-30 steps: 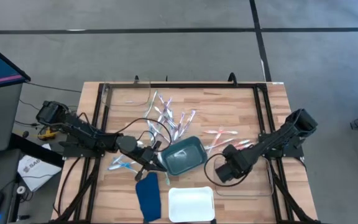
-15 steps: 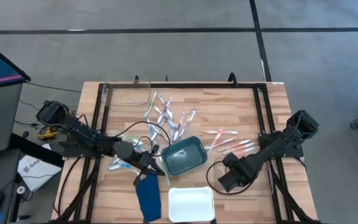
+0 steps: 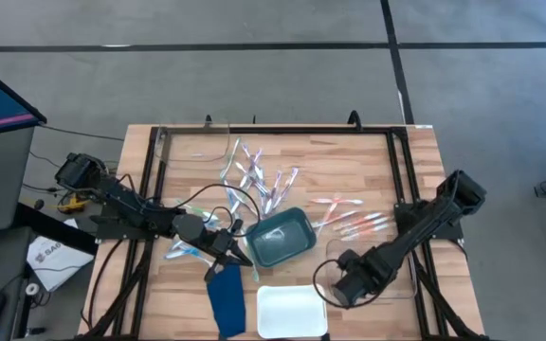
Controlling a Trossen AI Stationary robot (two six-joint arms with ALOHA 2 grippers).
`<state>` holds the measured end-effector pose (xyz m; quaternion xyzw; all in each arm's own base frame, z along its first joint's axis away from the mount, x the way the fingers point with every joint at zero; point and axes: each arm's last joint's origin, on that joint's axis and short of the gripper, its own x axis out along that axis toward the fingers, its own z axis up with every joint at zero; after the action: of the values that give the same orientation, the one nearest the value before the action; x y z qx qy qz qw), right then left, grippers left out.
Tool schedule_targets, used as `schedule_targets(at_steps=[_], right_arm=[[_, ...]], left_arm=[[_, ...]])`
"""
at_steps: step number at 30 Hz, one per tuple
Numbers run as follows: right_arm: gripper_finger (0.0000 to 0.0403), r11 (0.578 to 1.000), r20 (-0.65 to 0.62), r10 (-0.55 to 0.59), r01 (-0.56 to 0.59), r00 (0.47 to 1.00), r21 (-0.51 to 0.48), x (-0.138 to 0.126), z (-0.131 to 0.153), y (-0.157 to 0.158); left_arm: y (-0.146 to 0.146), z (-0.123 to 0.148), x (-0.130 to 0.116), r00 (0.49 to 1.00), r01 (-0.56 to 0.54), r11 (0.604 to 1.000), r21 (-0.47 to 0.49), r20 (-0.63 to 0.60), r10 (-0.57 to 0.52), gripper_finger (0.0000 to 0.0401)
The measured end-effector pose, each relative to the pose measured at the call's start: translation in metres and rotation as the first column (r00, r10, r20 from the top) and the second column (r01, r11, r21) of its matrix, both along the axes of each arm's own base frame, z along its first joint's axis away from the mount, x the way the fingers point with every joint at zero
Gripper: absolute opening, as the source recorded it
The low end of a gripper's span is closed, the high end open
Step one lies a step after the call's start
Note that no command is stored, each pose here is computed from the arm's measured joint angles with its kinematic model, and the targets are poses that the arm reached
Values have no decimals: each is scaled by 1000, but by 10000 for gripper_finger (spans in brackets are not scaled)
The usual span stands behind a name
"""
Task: Pick & Place Toothbrushes
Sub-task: Adjust the bottom transparent bin
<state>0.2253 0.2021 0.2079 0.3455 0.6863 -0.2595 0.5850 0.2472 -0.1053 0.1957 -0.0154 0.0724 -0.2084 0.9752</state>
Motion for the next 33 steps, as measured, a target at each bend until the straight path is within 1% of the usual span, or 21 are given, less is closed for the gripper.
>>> schedule_targets(at_steps=[2, 5, 7, 9, 11, 12, 14, 18, 21, 23, 24, 25, 27, 28, 30, 33], right_arm=[[0, 1000, -10, -3, 4, 1000, 18, 1, -5, 6], [0, 1000, -58, 17, -16, 998, 27, -2, -12, 11], [0, 997, -66, 25, -20, 998, 75, 3, -17, 16], [0, 994, -106, 44, -33, 993, 106, 2, -23, 19], [0, 984, -97, 70, -53, 993, 168, 5, -24, 25], [0, 981, -99, 85, -66, 992, 181, 5, -25, 25], [0, 982, -107, 94, -75, 990, 176, 4, -25, 24], [0, 993, -144, 58, -42, 988, 113, 0, -21, 16], [0, 995, -152, 53, -39, 987, 93, -2, -10, 14], [0, 997, -113, 54, -47, 992, 63, -3, 4, 14], [0, 998, -82, 56, -54, 995, 34, -4, 12, 13], [0, 998, -50, 55, -56, 997, -15, -5, 20, 11], [0, 989, 23, 51, -47, 998, -138, -6, 36, 5], [0, 976, 69, 50, -34, 996, -213, -6, 44, 1], [0, 935, 154, 51, 7, 987, -354, -9, 57, -7], [0, 842, 263, 41, 109, 964, -528, -11, 62, -20]], left_arm=[[0, 0, 0, 1000, 0, 1000, 0, 0, 0, 1], [0, 0, 0, 1000, 0, 1000, -1, 1, 0, 1], [0, 0, 0, 1000, 0, 1000, -1, 1, 0, 1], [0, 0, 0, 1000, -2, 1000, -1, 4, 2, 1], [0, 0, 0, 1000, -4, 1000, -1, 4, 4, 1], [0, 0, 0, 1000, -4, 1000, -1, 4, 4, 1], [0, 0, 0, 1000, -4, 1000, -1, 4, 4, 1], [0, 0, 0, 1000, -8, 1000, -1, 5, 8, 1], [0, 0, 0, 1000, -7, 1000, 5, 8, 7, 1], [0, 0, 0, 1000, -6, 1000, 21, 14, 5, 1], [0, 0, 0, 1000, -6, 1000, 23, 15, 5, 1], [1, 0, 0, 1000, -6, 1000, 23, 15, 6, 1], [1, 0, 0, 1000, -16, 1000, 25, 14, 16, 1], [1, 0, 0, 1000, -17, 1000, 25, 14, 16, 1], [1, 0, 0, 1000, -17, 1000, 26, 13, 16, 1], [1, 0, 0, 1000, -17, 1000, 26, 13, 16, 1]])
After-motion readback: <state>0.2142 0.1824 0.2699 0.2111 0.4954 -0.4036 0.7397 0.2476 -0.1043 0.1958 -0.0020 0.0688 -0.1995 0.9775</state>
